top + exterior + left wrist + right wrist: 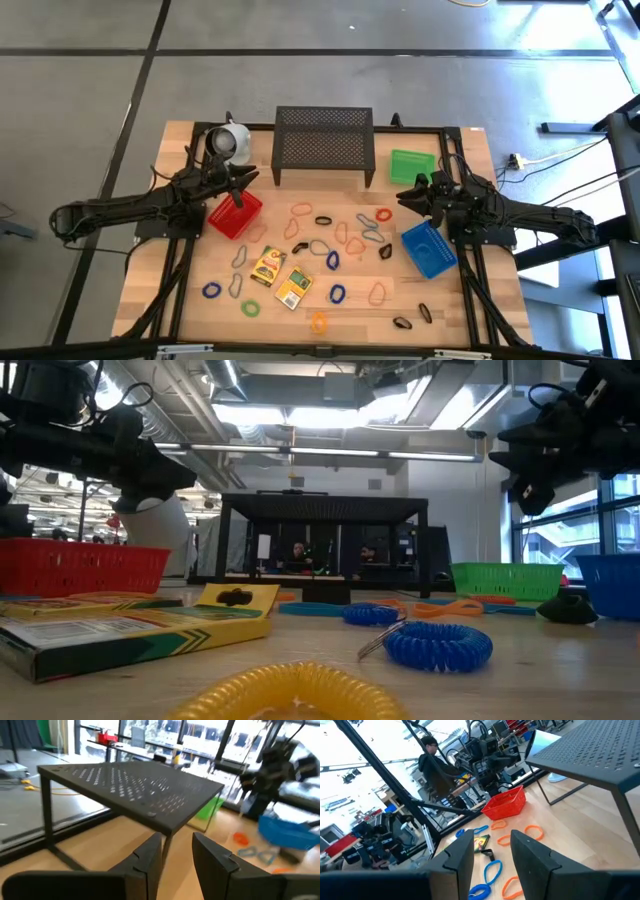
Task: Pick & Place Office Desk Supplies
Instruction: Put the red spring keychain into the green bin
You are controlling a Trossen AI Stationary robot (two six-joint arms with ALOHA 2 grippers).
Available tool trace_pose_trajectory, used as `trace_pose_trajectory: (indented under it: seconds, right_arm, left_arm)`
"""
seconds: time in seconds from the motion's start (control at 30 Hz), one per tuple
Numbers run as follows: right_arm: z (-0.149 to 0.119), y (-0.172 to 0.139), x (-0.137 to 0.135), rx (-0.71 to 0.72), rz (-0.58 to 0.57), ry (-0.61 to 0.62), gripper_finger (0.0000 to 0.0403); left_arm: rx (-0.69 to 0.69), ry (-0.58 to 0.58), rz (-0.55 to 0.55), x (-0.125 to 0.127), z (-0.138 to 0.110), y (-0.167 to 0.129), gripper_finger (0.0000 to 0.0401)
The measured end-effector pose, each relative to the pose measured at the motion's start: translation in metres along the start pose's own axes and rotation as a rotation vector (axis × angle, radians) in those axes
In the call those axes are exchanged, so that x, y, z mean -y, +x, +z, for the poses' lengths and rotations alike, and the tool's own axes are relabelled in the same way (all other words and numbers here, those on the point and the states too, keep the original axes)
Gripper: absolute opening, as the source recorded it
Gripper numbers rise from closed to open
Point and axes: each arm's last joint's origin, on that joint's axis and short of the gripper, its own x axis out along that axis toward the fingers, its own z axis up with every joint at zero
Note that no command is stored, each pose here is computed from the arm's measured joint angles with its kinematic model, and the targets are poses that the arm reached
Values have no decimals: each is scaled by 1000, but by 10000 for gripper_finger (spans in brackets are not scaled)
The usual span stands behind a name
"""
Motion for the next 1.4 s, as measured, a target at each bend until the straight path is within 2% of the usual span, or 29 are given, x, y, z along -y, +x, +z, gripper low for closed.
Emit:
trace_pose_trajectory:
  seconds: [0.2,0.43,0.63,0.77,0.93,1.07,1.23,1.4]
  right_arm:
    - [0,0,0,3,-1,49,130]
    - [10,-1,-7,103,71,20,130]
    - [35,-3,-25,181,125,-17,130]
    - [55,-3,-38,174,113,-74,130]
    - [75,2,-49,27,-69,-62,130]
    - [88,6,-56,-144,-182,-81,130]
    - [101,16,-63,-283,-246,-97,130]
    - [105,27,-69,-365,-247,-84,130]
  left_arm:
    - [71,-8,-103,5,8,-1,104]
    - [282,-14,-255,13,31,-6,96]
    - [404,-24,-337,28,67,-11,88]
    - [433,3,-391,43,92,-10,82]
    - [408,-7,-476,69,118,2,74]
    - [349,15,-527,95,129,19,66]
    - [255,59,-482,128,128,45,56]
    - [114,105,-335,154,120,66,45]
